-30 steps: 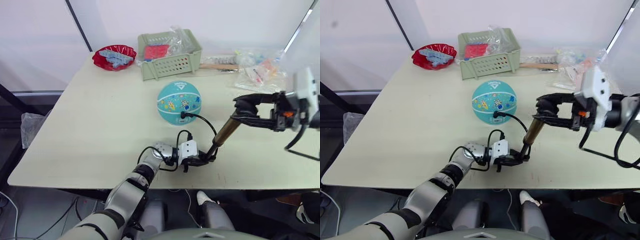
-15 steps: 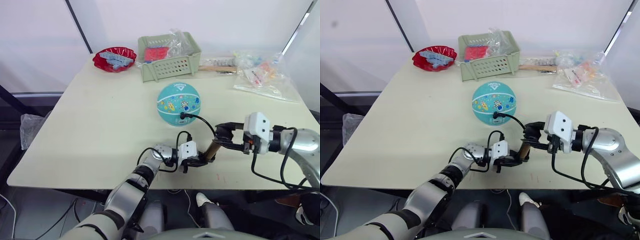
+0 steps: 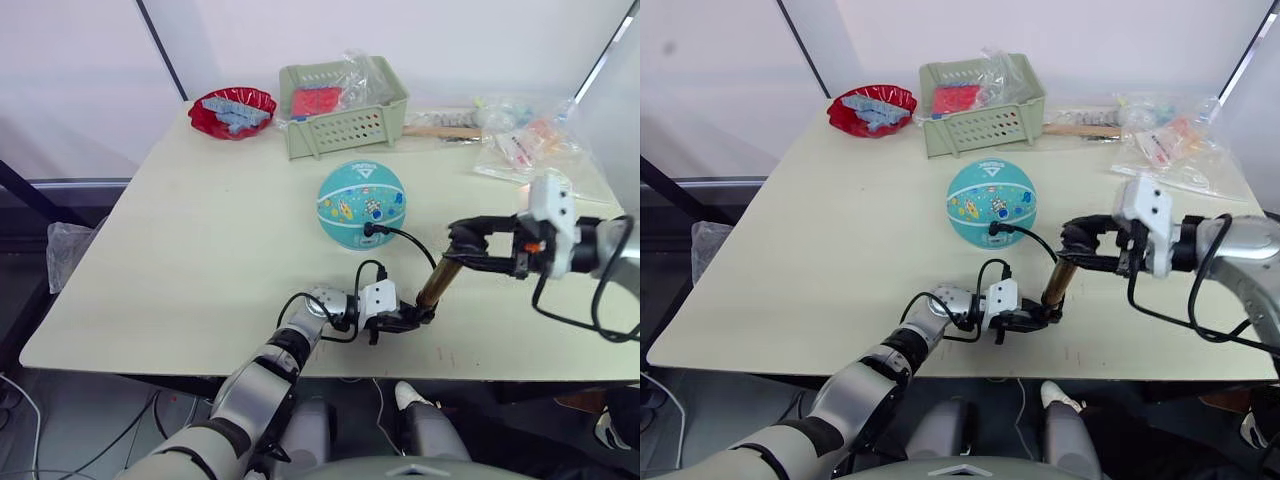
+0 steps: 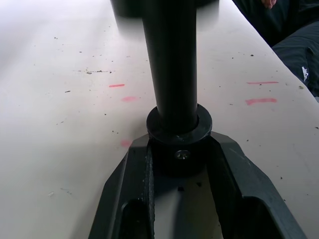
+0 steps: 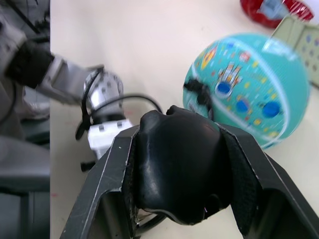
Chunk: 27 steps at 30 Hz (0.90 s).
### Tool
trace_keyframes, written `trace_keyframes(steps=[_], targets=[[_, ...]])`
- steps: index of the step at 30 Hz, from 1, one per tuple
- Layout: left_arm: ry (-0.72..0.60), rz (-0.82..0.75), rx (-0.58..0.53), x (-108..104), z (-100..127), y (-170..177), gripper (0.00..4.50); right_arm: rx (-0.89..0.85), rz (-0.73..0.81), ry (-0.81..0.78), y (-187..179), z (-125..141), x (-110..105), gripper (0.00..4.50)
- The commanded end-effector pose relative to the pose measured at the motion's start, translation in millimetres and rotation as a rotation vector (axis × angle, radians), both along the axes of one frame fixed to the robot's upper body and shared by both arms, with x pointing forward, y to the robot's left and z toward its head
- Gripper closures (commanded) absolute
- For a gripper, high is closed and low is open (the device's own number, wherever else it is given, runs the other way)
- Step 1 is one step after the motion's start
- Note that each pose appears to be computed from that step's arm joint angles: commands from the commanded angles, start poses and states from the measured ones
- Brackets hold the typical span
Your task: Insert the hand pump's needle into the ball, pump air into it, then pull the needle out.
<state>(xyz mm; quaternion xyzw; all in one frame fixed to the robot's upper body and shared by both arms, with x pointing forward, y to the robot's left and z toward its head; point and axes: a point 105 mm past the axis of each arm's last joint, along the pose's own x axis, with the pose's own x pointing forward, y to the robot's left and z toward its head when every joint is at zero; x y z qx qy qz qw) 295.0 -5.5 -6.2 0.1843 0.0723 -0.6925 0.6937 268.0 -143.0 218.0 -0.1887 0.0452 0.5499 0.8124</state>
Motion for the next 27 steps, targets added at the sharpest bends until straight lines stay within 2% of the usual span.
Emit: trace_keyframes(steps=[1,8,12,14,18,24,27], targets=[[0.136,0.023,0.146,-21,-44,24,3.47,0.035,-0.008,-0.165,-9,57,-8,2.56],[0.136,0.021,0.146,-21,-44,24,3.47,0.078,0.007,-0.197,-14,94,-18,2.56],[0.134,0.021,0.146,-21,-43,24,3.47,0.085,0.011,-0.196,-11,100,-20,2.56],[0.133,0.02,0.145,-21,-43,24,3.47,0.069,-0.002,-0.182,-10,92,-17,2.56],[0.133,0.019,0.147,-21,-44,25,3.47,-0.054,-0.008,-0.098,-8,43,-11,2.56],[0.13,0.02,0.15,-21,-44,26,3.47,-0.09,-0.022,-0.068,-8,5,-5,2.56],[0.127,0.023,0.15,-20,-44,26,3.47,-0.096,-0.022,-0.023,-1,-31,-3,2.56]])
